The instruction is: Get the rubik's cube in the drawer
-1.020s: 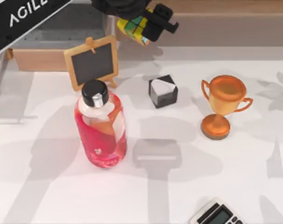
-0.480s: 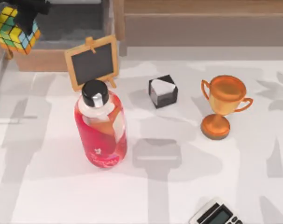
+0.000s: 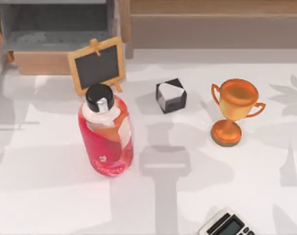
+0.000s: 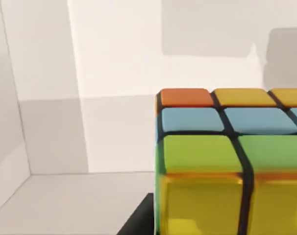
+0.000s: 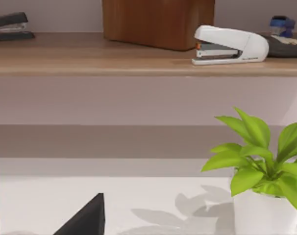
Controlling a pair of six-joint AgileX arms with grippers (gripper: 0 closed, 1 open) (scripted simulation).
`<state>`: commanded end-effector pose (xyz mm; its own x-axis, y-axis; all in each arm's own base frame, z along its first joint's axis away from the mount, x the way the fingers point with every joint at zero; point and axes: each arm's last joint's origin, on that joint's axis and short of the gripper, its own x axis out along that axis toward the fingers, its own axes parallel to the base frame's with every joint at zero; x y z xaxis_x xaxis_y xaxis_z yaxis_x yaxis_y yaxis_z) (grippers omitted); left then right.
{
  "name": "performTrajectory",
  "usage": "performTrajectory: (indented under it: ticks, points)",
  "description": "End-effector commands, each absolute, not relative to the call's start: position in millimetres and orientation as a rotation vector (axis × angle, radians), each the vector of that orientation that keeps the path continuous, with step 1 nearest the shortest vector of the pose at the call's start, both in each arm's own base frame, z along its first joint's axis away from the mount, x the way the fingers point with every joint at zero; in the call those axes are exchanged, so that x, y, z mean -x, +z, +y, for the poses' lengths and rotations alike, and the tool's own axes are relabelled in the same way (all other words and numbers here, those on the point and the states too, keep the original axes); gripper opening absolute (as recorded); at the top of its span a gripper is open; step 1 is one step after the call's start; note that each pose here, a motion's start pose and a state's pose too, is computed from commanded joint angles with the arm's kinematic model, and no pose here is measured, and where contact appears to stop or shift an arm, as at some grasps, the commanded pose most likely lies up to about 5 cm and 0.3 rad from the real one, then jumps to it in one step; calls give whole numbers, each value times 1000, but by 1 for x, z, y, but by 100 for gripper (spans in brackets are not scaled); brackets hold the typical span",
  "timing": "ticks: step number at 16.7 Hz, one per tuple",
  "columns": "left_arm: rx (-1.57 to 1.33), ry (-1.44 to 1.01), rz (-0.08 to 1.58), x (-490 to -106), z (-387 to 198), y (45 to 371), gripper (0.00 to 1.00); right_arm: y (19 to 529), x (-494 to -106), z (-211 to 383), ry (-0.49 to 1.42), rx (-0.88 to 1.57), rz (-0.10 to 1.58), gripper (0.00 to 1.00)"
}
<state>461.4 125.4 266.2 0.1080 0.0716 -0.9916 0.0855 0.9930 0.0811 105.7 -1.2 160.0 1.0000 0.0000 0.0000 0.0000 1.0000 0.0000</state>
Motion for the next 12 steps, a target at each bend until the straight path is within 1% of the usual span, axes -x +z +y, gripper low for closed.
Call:
performTrajectory:
  ticks: [3, 6, 7, 12]
  points:
    - [-73, 8, 1514, -471, 158, 223, 0, 160, -106, -1, 0, 0, 0, 100]
    - [-38, -3, 1560, -479, 169, 188, 0, 160, -106, -1, 0, 0, 0, 100]
    - [-32, -8, 1569, -480, 170, 181, 0, 160, -106, -1, 0, 0, 0, 100]
    - [-32, -8, 1569, -480, 170, 181, 0, 160, -106, -1, 0, 0, 0, 100]
